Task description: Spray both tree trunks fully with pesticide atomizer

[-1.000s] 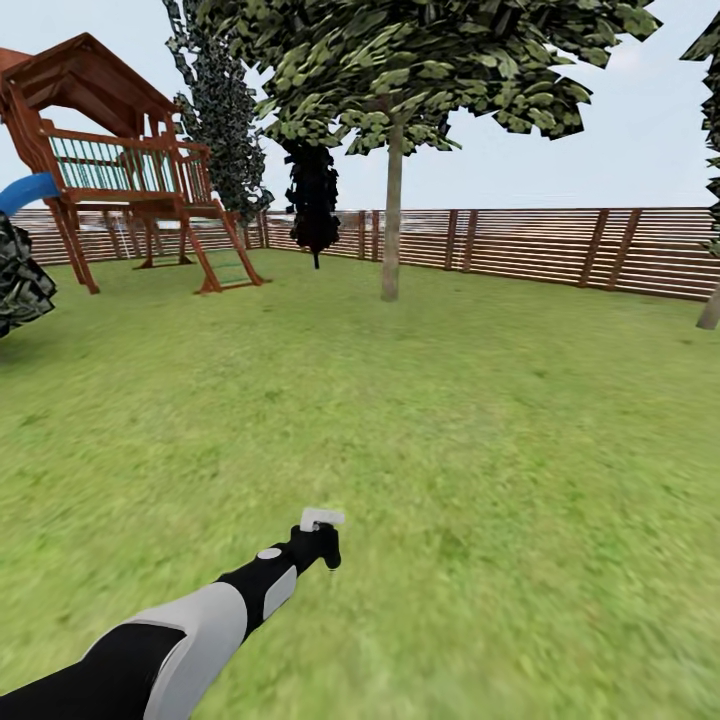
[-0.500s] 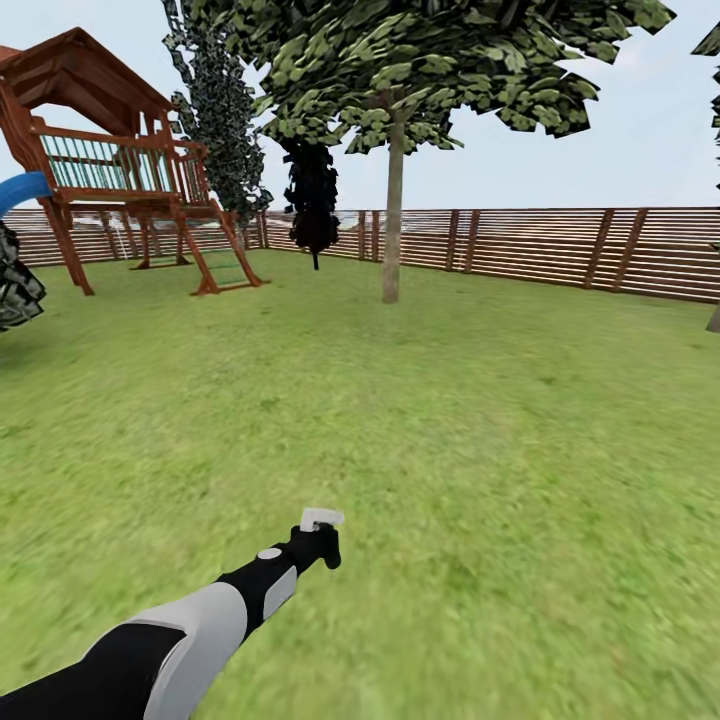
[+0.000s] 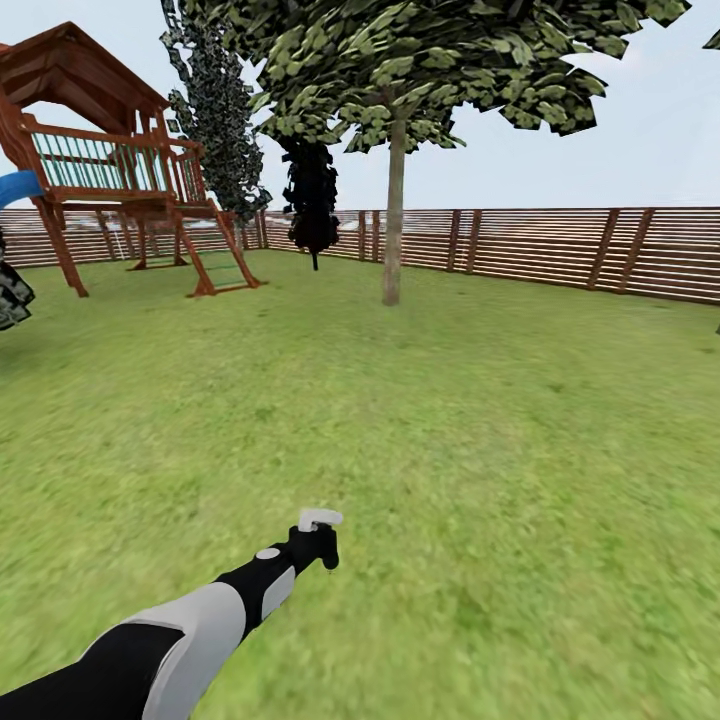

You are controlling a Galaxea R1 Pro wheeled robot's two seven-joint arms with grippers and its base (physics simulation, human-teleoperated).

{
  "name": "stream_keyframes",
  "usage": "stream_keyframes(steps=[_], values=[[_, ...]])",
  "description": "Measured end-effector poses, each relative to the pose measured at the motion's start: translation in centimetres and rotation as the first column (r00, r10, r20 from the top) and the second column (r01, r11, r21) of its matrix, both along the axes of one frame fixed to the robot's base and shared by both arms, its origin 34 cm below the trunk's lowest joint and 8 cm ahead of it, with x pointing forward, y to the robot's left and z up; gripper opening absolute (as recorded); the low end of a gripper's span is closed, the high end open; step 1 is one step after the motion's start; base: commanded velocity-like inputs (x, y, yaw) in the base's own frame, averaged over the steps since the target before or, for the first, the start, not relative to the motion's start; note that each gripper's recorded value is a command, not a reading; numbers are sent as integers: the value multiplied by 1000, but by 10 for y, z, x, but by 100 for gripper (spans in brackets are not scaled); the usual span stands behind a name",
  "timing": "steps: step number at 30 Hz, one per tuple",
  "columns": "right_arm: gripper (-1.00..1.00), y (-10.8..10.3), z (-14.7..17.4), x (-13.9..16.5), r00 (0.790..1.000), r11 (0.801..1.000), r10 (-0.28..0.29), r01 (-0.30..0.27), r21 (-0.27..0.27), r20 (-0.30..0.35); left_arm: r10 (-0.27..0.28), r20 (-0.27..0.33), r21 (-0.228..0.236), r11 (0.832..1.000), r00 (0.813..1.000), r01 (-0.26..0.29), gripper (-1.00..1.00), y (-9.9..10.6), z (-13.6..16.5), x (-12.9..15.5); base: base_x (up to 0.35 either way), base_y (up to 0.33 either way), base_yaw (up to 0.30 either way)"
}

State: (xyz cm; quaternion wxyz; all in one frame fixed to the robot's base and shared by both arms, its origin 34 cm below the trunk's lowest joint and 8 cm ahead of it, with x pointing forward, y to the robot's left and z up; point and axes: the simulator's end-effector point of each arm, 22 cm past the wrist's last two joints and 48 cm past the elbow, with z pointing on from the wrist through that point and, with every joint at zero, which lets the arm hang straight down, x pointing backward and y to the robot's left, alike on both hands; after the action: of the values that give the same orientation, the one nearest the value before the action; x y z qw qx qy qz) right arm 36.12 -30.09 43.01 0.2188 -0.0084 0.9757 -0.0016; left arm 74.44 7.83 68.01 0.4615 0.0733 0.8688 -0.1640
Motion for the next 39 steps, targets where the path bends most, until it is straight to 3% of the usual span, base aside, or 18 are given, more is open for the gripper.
stream_keyframes(steps=[10,16,39], values=[[100,0,0,0,1000,1000,1,-1,1,0,0,-5,1,1000,1000,0,-100,0,-1,-1,347,0,-5],[100,0,0,0,1000,1000,0,0,1,1,0,-38,1,1000,999,0,-100,0,-21,-19,344,0,-202],[100,0,-2,-3,1000,1000,1,-1,0,-8,0,-49,1,1000,999,0,-100,0,-27,-21,344,0,-26]])
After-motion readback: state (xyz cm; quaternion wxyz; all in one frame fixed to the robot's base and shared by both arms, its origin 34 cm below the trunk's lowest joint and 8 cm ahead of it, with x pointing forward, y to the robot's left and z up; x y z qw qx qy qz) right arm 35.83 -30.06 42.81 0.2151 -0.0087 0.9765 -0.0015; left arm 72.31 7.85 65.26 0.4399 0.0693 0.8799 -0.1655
